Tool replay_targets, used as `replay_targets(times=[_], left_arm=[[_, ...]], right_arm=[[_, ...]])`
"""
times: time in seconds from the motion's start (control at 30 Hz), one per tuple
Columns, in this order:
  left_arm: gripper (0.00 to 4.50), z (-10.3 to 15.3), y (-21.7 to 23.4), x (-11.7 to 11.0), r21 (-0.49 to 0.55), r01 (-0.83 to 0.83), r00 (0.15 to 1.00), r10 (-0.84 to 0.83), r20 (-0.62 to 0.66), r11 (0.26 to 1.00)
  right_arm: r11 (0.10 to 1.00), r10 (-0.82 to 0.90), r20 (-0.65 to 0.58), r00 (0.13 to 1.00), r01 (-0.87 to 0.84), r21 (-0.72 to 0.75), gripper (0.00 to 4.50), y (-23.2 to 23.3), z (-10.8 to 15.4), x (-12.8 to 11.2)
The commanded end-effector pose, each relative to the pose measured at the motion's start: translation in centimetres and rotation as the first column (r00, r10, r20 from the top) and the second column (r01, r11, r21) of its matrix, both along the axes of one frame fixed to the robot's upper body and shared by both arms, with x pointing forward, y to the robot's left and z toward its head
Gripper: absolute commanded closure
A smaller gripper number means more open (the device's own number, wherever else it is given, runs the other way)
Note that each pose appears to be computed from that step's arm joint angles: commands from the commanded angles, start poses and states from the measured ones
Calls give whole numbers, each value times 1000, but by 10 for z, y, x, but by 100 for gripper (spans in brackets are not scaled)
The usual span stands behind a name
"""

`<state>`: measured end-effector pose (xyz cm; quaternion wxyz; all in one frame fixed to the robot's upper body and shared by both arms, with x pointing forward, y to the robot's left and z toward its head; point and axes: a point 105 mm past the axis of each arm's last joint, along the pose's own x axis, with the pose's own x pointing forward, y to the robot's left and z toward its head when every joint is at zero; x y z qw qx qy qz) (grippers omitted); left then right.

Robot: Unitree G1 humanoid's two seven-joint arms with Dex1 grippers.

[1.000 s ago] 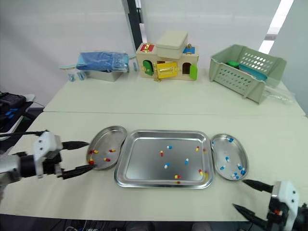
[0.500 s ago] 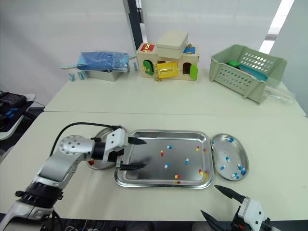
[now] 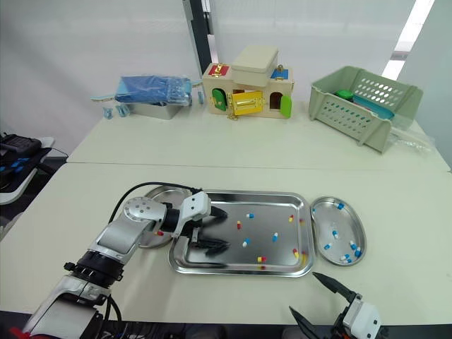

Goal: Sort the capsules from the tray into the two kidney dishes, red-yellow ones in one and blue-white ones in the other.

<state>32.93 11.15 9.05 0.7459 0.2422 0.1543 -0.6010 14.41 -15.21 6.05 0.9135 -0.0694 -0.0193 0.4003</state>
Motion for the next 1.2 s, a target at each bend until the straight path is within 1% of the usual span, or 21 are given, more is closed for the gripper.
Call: replay_targets(times=[0.03, 0.27, 0.6, 0.7, 0.8, 1.0, 1.03, 1.07, 1.1, 1.2], left_arm=[[0, 3, -9, 0, 7, 19, 1000, -19, 9, 1000], [0, -1, -14, 1, 28, 17, 1000, -17, 7, 999], [0, -4, -19, 1, 24, 11, 1000, -11, 4, 1000], [53, -3, -20, 1, 21, 15, 1000, -15, 14, 1000], [141, -3, -22, 1, 21, 17, 1000, -18, 13, 1000], [339, -4, -22, 2, 30, 18, 1000, -19, 16, 999], [377, -5, -22, 3, 31, 18, 1000, -18, 17, 999], [402, -5, -22, 3, 31, 18, 1000, -18, 18, 999], [410, -5, -22, 3, 32, 18, 1000, -19, 19, 999], [410, -5, -22, 2, 34, 21, 999, -21, 23, 999]], right_arm=[[1000, -9, 24, 1000, 9, -2, 1, 0, 4, -1], [1000, -4, 22, 1000, 4, -8, 1, 1, 4, -2], [1000, -4, 23, 1000, 5, -9, 1, 1, 5, -1], [1000, -13, 26, 1000, 13, -4, 0, 1, 6, 0], [1000, -12, 27, 1000, 12, -4, 0, 1, 6, 1], [1000, -11, 26, 1000, 12, -7, 0, 2, 6, 2], [1000, -12, 25, 1000, 12, -8, 0, 2, 6, 2], [1000, -12, 24, 1000, 12, -8, 0, 2, 6, 2], [1000, -11, 23, 1000, 11, -8, 0, 2, 6, 2], [1000, -10, 22, 1000, 10, -9, 0, 3, 6, 2]])
